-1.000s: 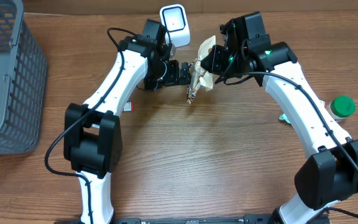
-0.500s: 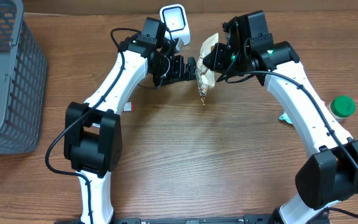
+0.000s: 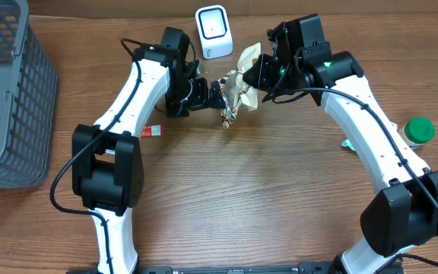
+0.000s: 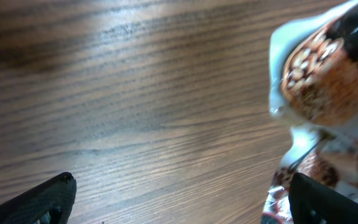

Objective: Scan the item barcode

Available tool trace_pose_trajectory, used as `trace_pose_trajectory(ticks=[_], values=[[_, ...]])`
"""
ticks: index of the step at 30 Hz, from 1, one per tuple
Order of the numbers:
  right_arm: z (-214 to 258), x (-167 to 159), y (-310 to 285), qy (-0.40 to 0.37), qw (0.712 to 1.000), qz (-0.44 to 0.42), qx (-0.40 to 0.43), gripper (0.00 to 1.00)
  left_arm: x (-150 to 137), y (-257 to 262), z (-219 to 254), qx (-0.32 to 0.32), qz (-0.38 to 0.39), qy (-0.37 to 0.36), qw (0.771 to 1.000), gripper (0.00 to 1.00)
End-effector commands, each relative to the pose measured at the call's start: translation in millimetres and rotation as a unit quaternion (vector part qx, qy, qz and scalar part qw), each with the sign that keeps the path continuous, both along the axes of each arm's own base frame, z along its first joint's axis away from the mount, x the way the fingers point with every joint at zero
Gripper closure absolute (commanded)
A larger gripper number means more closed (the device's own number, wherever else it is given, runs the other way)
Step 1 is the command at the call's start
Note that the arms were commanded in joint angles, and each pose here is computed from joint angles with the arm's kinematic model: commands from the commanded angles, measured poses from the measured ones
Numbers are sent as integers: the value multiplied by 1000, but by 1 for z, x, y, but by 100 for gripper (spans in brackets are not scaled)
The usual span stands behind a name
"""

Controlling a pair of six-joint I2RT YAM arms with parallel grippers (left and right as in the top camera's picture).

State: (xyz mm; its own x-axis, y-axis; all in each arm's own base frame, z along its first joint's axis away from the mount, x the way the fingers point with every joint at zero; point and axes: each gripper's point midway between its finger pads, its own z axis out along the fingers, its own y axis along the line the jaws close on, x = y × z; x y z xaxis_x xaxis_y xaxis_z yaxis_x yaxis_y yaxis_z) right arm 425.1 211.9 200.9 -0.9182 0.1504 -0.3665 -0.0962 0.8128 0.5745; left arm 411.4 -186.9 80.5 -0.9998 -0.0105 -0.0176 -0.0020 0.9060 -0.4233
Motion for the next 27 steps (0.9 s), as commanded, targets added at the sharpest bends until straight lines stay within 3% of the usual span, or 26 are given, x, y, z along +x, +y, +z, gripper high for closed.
trace_pose_trajectory(ticks=[1,10,20,23,27], values=[[7,-2,5,-6,1000,6,10,96,-8,-10,1,21,-29,-8,999,0],[7,-2,5,-6,1000,6,10,96,-28,-63,10,-35,-80,-6,996,0],[7,-2,5,-6,1000,6,10,96,13,-100,26,-70,-101,-128,984,0],[7,-2,5,-6,1000,6,10,96,20,-86,19,-30,-87,-138,986,0],[6,1,1,-10,1000,-3,-2,96,31,-33,3,96,-46,-139,985,0]])
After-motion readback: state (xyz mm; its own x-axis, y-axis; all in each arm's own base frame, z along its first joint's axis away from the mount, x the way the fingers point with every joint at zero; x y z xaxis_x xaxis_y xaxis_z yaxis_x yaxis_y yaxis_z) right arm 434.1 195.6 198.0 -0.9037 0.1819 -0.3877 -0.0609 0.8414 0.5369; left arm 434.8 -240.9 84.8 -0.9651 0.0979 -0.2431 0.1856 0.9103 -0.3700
